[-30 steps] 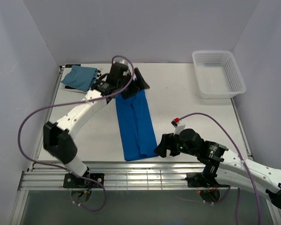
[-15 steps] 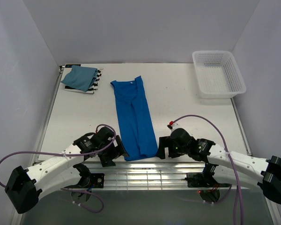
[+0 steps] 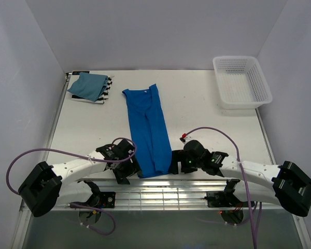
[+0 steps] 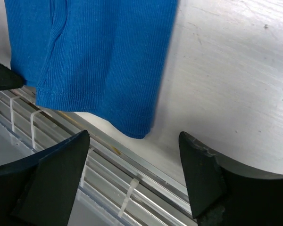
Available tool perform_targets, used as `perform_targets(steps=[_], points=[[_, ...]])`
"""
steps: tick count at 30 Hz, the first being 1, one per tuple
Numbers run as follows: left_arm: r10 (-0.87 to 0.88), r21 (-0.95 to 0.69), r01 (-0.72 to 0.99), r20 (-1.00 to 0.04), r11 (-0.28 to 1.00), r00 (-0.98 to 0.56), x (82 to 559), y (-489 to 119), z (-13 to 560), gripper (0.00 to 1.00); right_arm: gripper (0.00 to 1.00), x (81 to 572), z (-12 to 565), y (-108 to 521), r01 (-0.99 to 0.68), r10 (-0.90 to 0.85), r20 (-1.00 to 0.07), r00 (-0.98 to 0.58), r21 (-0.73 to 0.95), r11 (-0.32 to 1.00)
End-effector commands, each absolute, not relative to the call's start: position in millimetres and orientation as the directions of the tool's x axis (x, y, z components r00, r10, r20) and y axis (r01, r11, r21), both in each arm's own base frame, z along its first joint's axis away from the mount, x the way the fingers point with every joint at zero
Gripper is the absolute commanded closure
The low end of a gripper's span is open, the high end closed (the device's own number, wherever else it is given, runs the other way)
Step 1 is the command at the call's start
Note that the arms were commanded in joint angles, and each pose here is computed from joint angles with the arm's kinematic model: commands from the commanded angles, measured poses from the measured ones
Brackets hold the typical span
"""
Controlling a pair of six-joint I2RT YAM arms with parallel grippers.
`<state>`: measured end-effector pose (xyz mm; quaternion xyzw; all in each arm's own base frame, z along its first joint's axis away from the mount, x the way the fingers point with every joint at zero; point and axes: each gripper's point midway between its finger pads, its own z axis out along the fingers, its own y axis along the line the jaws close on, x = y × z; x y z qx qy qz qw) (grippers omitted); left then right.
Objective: Fold and stack the tank tops
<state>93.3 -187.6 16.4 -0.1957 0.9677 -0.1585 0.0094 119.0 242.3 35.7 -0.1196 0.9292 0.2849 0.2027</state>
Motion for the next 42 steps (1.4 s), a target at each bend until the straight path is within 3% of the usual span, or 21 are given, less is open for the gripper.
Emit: perform_targets(steps=[1,2,5,9,13,14,15,16,17,19,27,32,42], points=[[-0.376,-0.368,-0.354,0.011,0.860,-0.926,105,-199,19,0.22,0.21,112,27,247,-0.332,-0.113,-0.410,-0.905,0.513,0.792],[-0.378,-0.369,-0.356,0.014,0.858,-0.926,105,-200,17,0.22,0.29,112,26,248,-0.329,-0.110,-0.408,-0.906,0.518,0.789],[-0.370,-0.381,-0.350,0.022,0.855,-0.929,104,-203,11,0.25,0.39,109,19,248,-0.322,-0.123,-0.381,-0.916,0.517,0.793],[-0.362,-0.377,-0.343,0.024,0.860,-0.932,106,-206,5,0.39,0.52,108,18,250,-0.314,-0.121,-0.369,-0.922,0.525,0.791],[-0.354,-0.357,-0.339,0.026,0.870,-0.935,109,-207,-1,0.71,0.71,110,16,248,-0.299,-0.103,-0.374,-0.922,0.516,0.803],[-0.346,-0.370,-0.330,0.025,0.868,-0.938,110,-210,-1,0.86,0.76,111,16,247,-0.298,-0.100,-0.377,-0.921,0.516,0.803],[-0.342,-0.371,-0.327,0.028,0.869,-0.939,109,-210,-2,0.96,0.78,112,17,247,-0.298,-0.096,-0.383,-0.919,0.513,0.805],[-0.340,-0.377,-0.324,0.025,0.868,-0.940,110,-211,-1,1.00,0.81,114,18,247,-0.297,-0.092,-0.387,-0.917,0.512,0.806],[-0.341,-0.380,-0.323,0.021,0.867,-0.940,111,-212,0,1.00,0.88,114,20,248,-0.303,-0.093,-0.394,-0.914,0.515,0.802],[-0.341,-0.396,-0.316,0.007,0.862,-0.940,114,-214,4,1.00,0.92,116,23,250,-0.319,-0.100,-0.408,-0.907,0.513,0.797],[-0.375,-0.487,-0.303,-0.055,0.819,-0.925,129,-222,38,1.00,0.92,136,66,262,-0.364,-0.069,-0.503,-0.861,0.517,0.775],[-0.407,-0.451,-0.301,-0.159,0.840,-0.900,156,-220,63,1.00,0.92,162,103,266,-0.403,-0.029,-0.617,-0.786,0.476,0.782],[-0.481,-0.464,-0.315,-0.298,0.828,-0.825,224,-215,111,1.00,0.92,230,144,284,-0.415,-0.017,-0.681,-0.733,0.426,0.804]])
